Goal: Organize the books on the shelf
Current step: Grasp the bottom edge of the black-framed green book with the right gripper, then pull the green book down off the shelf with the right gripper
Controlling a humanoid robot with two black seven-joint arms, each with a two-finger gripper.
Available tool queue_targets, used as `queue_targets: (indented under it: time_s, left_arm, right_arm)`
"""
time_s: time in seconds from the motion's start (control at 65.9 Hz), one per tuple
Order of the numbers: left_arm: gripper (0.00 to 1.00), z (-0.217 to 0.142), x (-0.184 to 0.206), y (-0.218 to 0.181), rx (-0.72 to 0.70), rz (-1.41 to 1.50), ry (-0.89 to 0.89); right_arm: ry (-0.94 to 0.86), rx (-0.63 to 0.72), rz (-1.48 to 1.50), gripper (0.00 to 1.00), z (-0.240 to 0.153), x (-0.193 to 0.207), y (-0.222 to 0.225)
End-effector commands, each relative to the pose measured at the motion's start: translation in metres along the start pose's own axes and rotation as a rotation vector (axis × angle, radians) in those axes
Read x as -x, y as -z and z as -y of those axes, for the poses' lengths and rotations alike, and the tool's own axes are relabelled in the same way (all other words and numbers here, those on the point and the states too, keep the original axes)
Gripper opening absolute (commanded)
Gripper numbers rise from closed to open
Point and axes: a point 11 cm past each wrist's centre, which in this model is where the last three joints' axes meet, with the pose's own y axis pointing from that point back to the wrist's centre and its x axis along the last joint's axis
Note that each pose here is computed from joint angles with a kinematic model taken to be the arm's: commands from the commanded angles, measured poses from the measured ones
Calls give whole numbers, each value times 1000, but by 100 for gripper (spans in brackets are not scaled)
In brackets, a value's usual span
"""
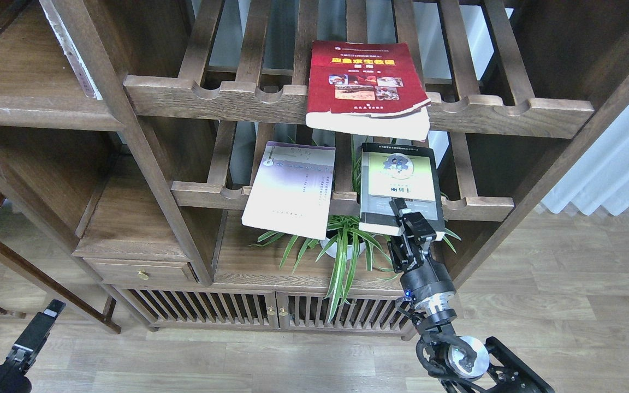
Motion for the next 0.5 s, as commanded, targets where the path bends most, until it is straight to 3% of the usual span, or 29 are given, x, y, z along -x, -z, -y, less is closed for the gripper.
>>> queue_targets:
  time_s: [0.0, 0.364, 0.486]
  left_arm:
    - [100, 0, 0, -1, -6, 4, -1]
    - [100, -3, -8, -5, 2, 14, -24]
    - [100, -3, -7, -6, -4, 19, -23]
  right_arm:
    - [7, 8, 8, 23, -1, 2, -3]
    - [19, 30, 52, 6, -21, 6, -18]
    - [-9, 33, 56, 5, -32, -2, -20]
